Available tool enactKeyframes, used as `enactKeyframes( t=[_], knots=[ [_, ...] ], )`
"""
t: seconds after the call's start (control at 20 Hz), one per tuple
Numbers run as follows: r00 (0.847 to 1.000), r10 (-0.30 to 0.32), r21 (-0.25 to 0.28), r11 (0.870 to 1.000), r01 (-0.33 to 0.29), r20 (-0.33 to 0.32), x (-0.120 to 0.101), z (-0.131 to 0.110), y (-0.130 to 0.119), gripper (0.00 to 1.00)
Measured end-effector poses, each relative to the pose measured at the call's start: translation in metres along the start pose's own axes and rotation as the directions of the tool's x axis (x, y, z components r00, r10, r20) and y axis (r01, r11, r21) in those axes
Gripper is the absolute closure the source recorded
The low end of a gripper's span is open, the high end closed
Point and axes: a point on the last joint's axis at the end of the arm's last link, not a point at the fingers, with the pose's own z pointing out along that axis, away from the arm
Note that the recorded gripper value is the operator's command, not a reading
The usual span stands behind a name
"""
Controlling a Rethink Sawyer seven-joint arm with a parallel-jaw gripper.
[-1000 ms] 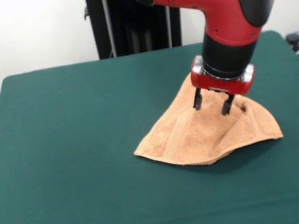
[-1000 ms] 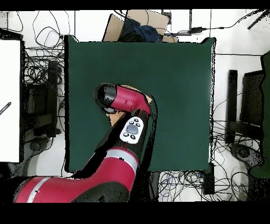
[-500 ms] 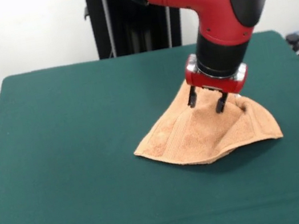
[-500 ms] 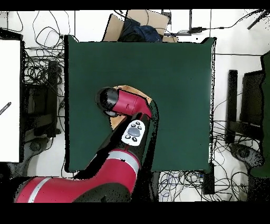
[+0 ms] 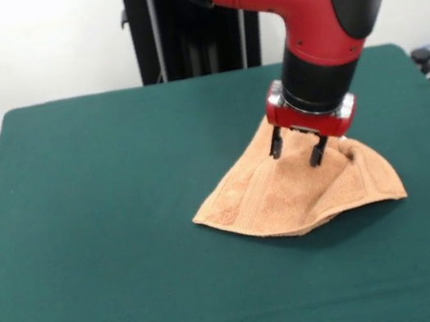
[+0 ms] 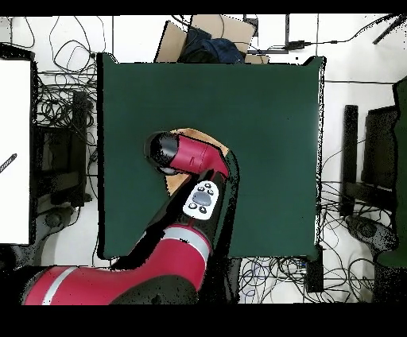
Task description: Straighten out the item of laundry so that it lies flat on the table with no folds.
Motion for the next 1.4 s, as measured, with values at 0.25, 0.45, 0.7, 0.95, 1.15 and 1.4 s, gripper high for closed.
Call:
enactKeyframes(
  t=[0.25, 0.45, 0.7, 0.95, 1.15, 1.4],
  knots=[
    [1.000, -0.005, 0.001, 1.000, 0.005, 0.010, 0.000, 0.000, 0.003, 0.00],
    [1.000, -0.014, 0.003, 1.000, 0.014, 0.019, -0.005, 0.002, 0.007, 0.00],
    [0.999, -0.042, 0.002, 0.999, 0.042, 0.013, -0.025, 0.014, 0.024, 0.00],
    [0.999, -0.054, 0.002, 0.999, 0.054, 0.003, -0.031, 0.020, 0.031, 0.00],
    [0.998, -0.056, 0.005, 0.998, 0.056, 0.000, -0.031, 0.024, 0.031, 0.00],
    [0.998, -0.056, 0.005, 0.998, 0.056, -0.001, -0.031, 0.025, 0.031, 0.00]
  ],
)
